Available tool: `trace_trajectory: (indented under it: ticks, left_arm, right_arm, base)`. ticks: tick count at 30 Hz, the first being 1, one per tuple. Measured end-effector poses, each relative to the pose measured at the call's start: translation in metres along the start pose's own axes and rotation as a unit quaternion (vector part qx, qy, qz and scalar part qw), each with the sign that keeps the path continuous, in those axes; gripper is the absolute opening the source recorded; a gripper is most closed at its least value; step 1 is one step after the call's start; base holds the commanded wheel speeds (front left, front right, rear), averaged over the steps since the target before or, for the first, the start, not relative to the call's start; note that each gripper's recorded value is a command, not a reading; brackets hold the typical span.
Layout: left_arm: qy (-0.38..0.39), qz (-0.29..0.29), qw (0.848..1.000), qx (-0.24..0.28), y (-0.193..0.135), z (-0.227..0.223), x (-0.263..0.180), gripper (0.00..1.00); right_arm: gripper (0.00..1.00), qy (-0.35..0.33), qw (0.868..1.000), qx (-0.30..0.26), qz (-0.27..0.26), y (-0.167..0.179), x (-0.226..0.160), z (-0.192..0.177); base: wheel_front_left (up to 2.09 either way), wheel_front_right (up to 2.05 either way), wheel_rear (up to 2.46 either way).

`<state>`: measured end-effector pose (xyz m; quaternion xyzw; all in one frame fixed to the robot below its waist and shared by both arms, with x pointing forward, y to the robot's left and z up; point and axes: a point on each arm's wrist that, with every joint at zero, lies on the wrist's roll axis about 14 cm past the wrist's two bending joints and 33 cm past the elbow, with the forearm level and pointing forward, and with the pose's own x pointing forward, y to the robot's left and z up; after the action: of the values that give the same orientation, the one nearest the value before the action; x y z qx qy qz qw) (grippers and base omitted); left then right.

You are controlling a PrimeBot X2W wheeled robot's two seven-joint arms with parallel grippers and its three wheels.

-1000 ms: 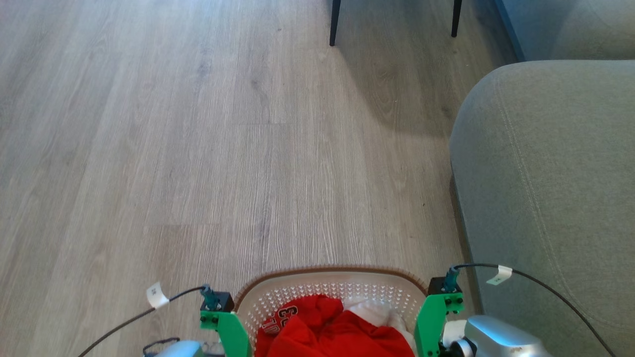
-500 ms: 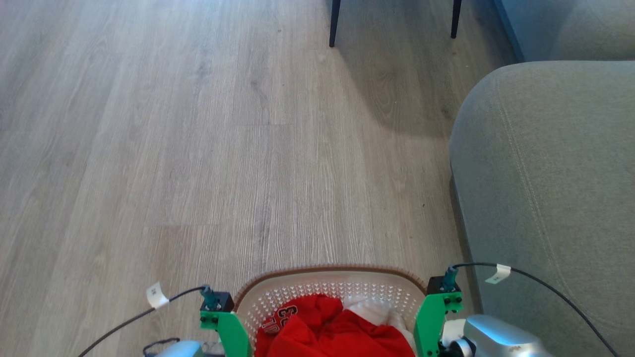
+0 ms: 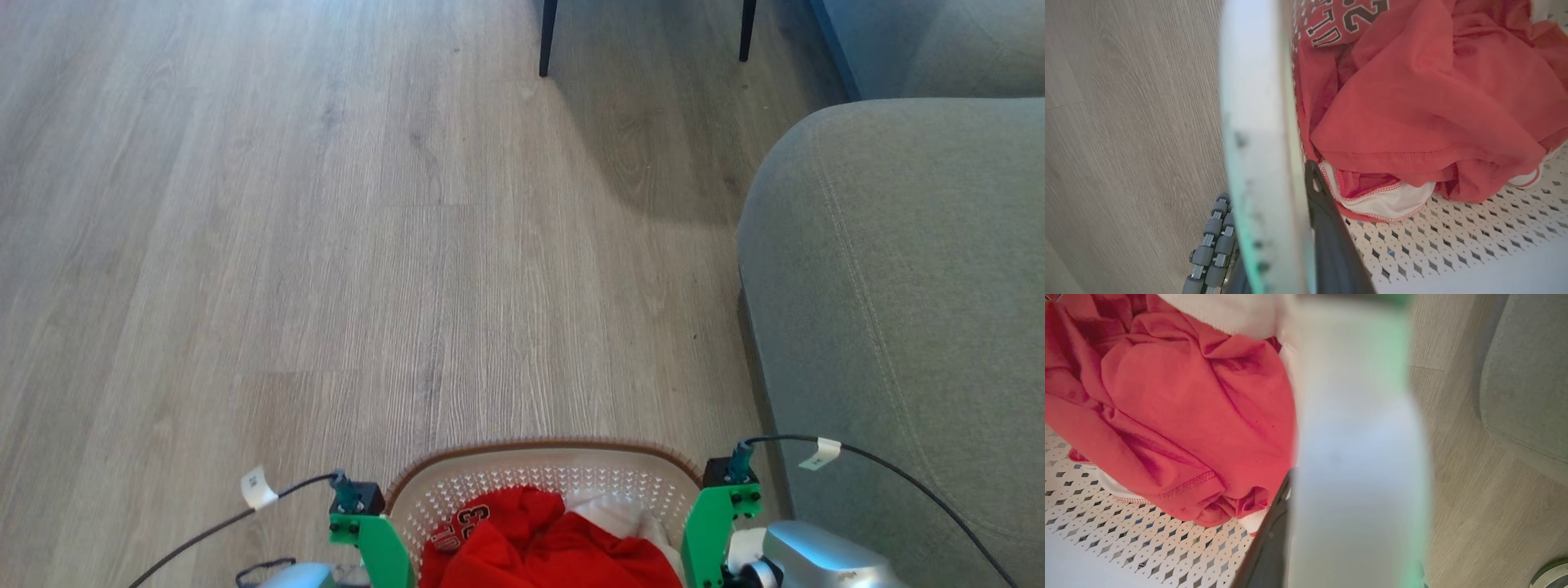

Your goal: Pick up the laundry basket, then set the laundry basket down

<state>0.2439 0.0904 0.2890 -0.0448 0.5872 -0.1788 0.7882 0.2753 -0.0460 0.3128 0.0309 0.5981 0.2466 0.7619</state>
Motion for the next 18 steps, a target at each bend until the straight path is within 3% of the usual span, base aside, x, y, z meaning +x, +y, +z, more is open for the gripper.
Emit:
trace_trajectory:
  ticks: [18]
  left_arm:
    - [0.003,0.001,1.0,0.007,-0.0004,-0.0011,0.001,0.0]
  right_arm:
    - [0.0,0.003,1.0,0.003,0.0,-0.0007,0.0007,-0.0019]
  base:
    - [0.0,0.0,0.0]
